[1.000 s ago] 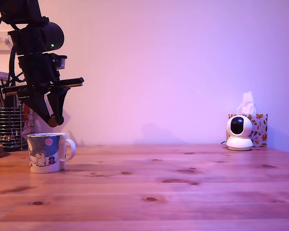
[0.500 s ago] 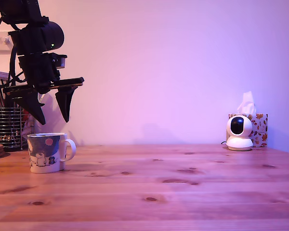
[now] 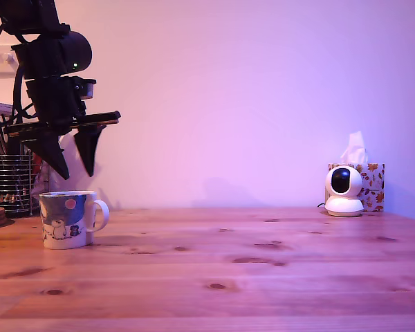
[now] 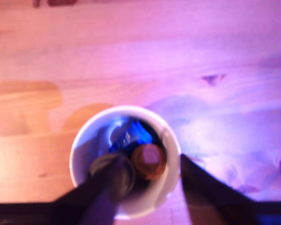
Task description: Pick up the coffee capsules on the table and drop them inside the coffee cup
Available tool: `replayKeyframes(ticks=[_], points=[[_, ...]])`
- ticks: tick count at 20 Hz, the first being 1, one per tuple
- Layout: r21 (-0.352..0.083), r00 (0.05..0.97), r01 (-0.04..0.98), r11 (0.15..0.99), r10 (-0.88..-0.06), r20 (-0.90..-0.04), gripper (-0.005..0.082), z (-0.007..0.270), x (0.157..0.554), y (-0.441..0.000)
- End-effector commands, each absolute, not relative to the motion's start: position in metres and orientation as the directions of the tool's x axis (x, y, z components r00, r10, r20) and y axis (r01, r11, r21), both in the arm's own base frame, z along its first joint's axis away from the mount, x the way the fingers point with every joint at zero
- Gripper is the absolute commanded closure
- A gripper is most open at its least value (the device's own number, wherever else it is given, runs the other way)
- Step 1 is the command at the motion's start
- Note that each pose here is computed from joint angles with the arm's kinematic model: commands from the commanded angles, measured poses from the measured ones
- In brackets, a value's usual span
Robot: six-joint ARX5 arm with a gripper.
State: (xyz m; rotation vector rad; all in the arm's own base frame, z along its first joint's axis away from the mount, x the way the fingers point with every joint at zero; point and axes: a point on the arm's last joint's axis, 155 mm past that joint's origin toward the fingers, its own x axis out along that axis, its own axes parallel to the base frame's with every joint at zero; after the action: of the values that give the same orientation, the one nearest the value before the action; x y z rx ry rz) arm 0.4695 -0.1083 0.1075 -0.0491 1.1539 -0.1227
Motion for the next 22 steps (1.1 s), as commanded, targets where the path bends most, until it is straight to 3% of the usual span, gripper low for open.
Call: replayKeyframes(ticks=[1, 6, 22], points=[[-0.095, 0.380, 0.082, 0.992, -0.119, -0.917, 0.0780, 0.098, 0.470, -0.108], [-0.078, 0.389, 0.081, 0.994, -0.103, -0.915, 0.0780, 0.103, 0.469, -0.107], [-0.076, 0.550, 0.204, 0.976, -0.179, -0.816, 0.0780, 0.172, 0.457, -0.160]])
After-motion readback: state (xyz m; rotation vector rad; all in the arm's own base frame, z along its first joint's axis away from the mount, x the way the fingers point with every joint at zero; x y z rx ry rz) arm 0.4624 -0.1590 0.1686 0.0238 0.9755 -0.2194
